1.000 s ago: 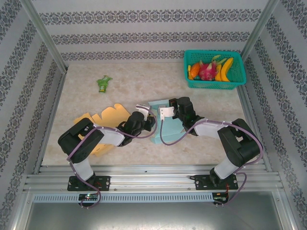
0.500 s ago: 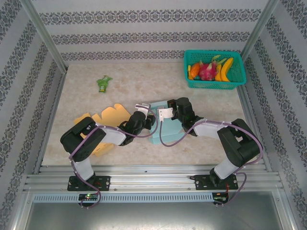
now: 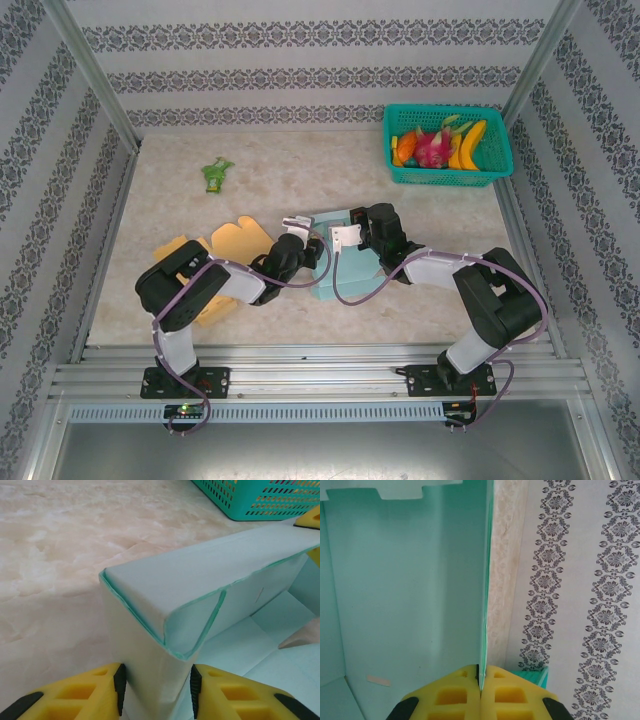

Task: Fold the paper box

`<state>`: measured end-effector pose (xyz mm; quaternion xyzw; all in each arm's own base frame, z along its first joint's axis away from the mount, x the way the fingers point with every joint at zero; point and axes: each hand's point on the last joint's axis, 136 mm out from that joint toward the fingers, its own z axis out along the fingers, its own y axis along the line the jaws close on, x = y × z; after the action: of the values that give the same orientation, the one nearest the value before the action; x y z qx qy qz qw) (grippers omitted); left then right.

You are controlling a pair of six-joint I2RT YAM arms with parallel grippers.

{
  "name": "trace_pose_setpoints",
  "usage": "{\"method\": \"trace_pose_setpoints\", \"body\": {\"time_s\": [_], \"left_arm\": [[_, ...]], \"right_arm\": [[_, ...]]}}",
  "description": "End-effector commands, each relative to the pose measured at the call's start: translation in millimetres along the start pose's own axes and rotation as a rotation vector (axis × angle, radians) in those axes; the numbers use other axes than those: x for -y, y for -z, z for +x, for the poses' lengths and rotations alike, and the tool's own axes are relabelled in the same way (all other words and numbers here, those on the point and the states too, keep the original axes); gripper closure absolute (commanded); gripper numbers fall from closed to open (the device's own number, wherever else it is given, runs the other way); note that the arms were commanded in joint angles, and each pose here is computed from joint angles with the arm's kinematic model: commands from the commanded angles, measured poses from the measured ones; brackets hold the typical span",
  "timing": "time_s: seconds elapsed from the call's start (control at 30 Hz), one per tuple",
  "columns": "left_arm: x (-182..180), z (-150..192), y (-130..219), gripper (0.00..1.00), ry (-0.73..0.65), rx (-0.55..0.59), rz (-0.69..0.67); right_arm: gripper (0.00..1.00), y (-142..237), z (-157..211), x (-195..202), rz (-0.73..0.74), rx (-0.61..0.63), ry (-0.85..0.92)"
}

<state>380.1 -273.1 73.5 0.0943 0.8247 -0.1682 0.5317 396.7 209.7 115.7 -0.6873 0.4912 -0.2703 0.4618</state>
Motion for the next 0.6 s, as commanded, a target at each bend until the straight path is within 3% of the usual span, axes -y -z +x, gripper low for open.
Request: {"method": "trace_pose_setpoints", "body": {"time_s": [0.0, 0.27, 0.57], "left_arm": [[11.2, -10.4, -6.3, 0.60, -0.020, 0.057, 0.036], [0.3, -5.5, -15.4, 0.65, -0.037, 0.071, -0.057], [-33.3, -5.2, -15.0, 0.85, -0.028, 0.076, -0.297]], "right_arm": [[1.00, 1.2, -19.6, -25.3, -0.074, 0.084, 0.002], [1.00, -1.6, -18.7, -31.3, -0.084, 0.078, -0.004], [1.00, -3.9, -16.1, -33.7, -0.085, 0.066, -0.007]]}}
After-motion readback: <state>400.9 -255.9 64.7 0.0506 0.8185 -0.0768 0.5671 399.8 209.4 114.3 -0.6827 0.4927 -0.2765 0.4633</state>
